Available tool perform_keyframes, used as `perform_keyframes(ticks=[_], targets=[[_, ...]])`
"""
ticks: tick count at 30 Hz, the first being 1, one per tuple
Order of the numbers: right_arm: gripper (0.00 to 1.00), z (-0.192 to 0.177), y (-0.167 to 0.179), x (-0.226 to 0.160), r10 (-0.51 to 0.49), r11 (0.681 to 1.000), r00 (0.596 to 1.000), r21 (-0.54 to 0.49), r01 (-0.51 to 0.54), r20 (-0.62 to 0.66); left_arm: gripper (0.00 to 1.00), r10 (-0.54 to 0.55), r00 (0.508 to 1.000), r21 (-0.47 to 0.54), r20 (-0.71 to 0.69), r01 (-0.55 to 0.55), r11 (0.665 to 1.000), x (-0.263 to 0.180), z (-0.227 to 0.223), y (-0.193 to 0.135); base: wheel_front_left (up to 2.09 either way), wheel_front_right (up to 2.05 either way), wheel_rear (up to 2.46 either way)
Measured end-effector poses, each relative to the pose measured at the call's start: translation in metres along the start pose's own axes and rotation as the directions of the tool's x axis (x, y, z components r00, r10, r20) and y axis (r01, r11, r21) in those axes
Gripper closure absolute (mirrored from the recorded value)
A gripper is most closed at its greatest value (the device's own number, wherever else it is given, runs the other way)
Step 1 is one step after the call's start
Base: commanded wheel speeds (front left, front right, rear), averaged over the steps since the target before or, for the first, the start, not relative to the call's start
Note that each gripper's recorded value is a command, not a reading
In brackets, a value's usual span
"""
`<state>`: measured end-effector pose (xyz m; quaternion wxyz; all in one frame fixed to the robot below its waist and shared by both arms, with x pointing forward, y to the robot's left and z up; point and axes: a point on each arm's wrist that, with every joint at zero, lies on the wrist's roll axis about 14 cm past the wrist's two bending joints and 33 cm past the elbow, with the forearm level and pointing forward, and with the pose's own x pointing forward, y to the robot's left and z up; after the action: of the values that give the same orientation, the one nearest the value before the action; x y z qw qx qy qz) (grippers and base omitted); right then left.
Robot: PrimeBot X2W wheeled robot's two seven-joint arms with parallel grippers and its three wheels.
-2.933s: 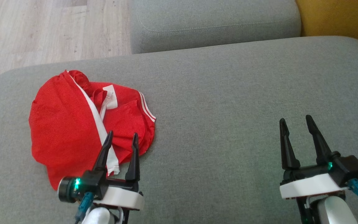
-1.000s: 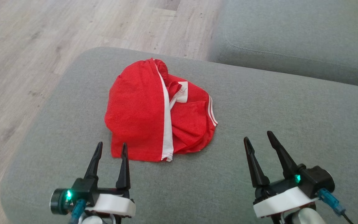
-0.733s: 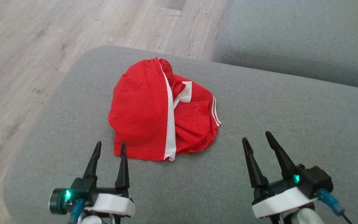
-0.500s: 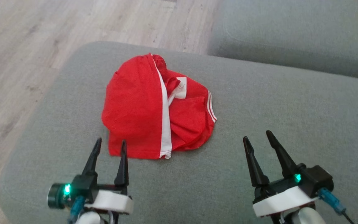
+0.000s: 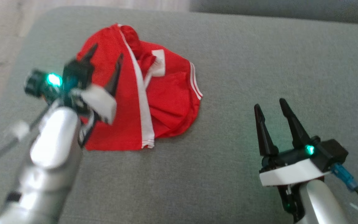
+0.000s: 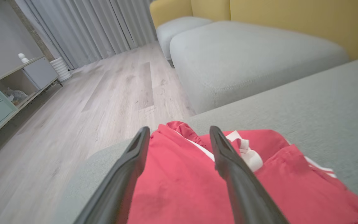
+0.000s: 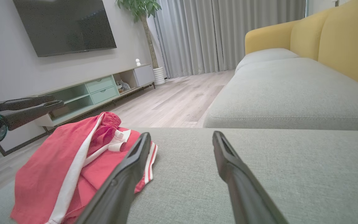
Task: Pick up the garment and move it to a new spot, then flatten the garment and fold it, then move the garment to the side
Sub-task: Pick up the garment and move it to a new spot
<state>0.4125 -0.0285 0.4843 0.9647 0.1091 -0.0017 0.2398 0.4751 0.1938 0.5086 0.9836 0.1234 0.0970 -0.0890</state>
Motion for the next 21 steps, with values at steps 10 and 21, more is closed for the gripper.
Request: perform_keyframes(ticks=[10,21], targets=[[0.0,-0.014,-0.036,-0.001,-0.091,0.996,0.995,0.013,0.091,-0.03,0.0,-0.082,0.935,-0.014,-0.344,0.082,0.997,0.059,-0.047,-0.004,0.0,0.0,0.0],[0.0,-0.02,-0.047,0.002,-0.116,0.992,0.993,0.041,0.117,-0.038,1.0,-0.077,0.896,-0.065,-0.438,0.054,0.996,0.078,-0.073,0.001,0.0,0.0,0.0]])
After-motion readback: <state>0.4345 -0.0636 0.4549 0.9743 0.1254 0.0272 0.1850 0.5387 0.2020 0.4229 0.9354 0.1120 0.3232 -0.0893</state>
